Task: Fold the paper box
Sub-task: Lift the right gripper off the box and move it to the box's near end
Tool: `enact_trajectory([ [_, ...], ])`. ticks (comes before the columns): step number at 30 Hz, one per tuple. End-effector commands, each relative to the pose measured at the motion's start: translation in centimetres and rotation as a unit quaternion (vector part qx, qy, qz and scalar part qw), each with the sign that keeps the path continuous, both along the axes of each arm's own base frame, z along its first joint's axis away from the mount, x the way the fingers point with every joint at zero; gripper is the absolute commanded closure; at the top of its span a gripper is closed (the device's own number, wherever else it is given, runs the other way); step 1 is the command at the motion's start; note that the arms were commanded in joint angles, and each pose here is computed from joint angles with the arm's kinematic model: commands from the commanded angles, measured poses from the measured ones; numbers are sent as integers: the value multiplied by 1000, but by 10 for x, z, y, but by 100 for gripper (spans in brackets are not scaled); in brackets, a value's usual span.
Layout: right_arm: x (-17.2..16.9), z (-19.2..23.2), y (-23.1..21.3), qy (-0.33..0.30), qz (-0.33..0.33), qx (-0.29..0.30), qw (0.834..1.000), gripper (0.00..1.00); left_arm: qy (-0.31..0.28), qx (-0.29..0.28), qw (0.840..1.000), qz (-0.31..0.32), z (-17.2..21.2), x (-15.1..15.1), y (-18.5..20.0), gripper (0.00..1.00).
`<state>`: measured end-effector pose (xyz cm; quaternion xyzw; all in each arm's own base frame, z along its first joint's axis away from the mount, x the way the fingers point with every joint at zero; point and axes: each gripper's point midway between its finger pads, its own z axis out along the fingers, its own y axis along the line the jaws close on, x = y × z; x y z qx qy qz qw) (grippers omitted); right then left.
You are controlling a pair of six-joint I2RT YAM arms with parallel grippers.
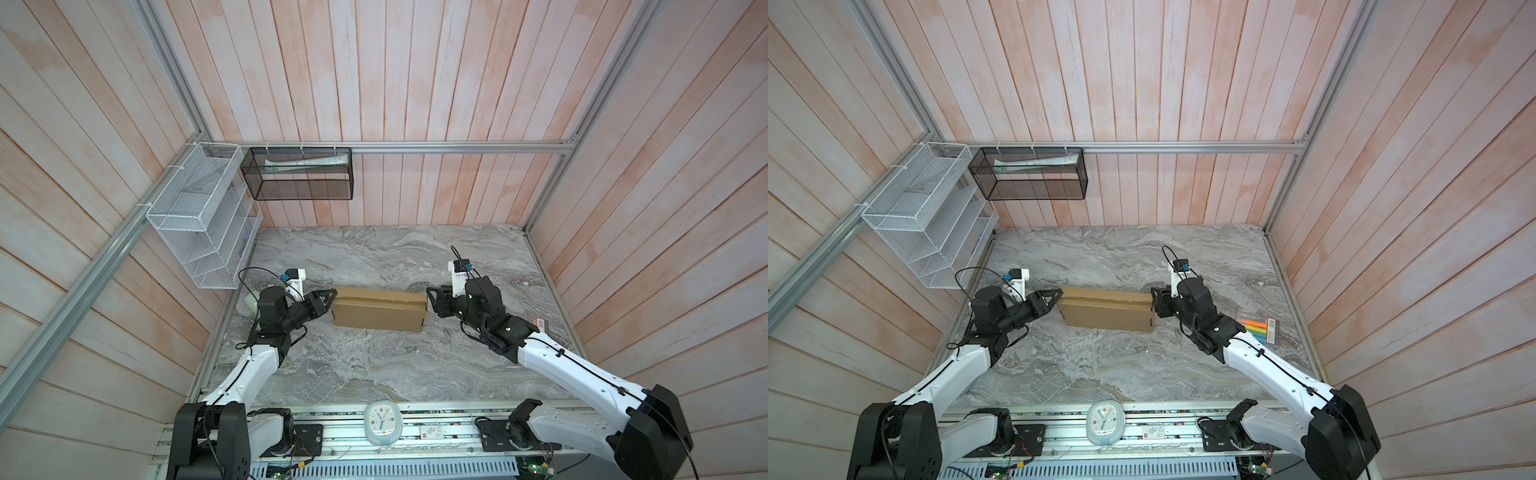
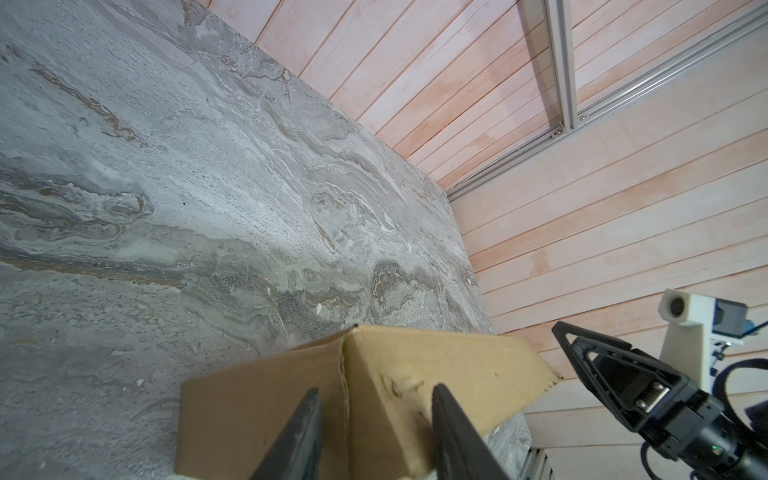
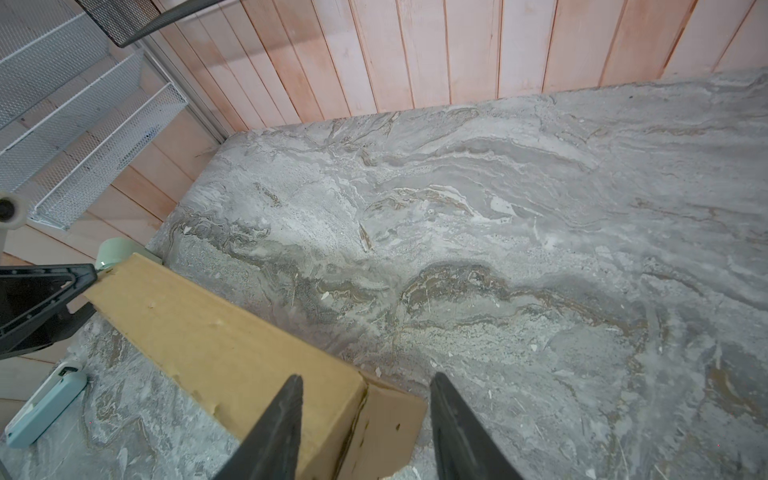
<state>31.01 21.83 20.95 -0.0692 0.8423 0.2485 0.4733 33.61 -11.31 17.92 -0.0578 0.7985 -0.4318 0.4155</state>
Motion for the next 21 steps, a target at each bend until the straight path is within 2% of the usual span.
enact_trajectory([
  [1,-4,-2,3,14,0,34,999,49,19,5,1000,-9,-14,-4,-1,55],
  [17,-11,-14,9,35,17,56,998,53,27,9,999,-18,-20,-8,-6,55],
  [21,-12,-23,10,44,18,56,997,57,26,9,999,-20,-19,-8,-8,55],
])
